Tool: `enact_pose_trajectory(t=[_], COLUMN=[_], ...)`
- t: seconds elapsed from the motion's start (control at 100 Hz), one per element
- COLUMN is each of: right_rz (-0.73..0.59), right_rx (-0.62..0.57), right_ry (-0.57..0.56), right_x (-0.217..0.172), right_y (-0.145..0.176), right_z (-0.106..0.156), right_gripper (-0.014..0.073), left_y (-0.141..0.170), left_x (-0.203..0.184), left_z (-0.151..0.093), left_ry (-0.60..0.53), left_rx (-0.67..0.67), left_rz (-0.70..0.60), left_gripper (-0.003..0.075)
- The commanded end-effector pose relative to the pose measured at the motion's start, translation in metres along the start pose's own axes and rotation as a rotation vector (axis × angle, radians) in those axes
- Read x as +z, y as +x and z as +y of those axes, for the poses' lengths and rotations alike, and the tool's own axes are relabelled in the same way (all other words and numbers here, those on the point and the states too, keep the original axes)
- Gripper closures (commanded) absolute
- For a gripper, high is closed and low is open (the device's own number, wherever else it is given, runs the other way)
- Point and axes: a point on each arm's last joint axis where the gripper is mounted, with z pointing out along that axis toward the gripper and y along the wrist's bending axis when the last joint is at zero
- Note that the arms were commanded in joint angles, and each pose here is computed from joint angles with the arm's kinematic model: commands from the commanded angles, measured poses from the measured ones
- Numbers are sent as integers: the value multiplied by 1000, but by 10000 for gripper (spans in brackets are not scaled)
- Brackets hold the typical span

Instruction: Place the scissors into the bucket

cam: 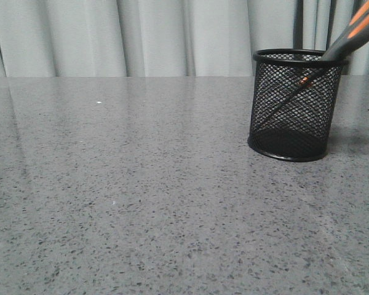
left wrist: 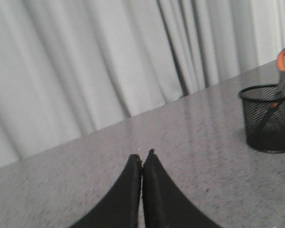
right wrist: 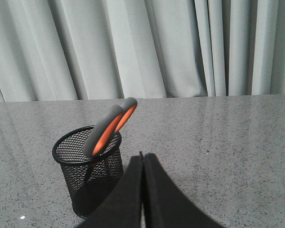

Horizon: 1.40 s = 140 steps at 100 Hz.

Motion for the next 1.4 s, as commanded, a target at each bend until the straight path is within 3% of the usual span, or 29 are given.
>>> enact_pose_trajectory(t=[0.0,0.2,0.5,1.39], right_rz=[-78,-78,-80,-80], right_rx=[-1,-1,-1,-1], right_ry=[13,13,13,13], right_x=[-1,-1,-1,-1], right_y=[-13,-13,-13,-13], right_z=[0,0,0,0], right_gripper=[667,667,667,667], left_y=[4,41,66,66], left_x=[1,-8,-19,-19], left_z=[6,10,9,9], left_ry=[-103,-281,-394,-397], left_rx=[-100,-160,-210,-215], left_rz=[-31,16,21,21], left_gripper=[741,741,741,741])
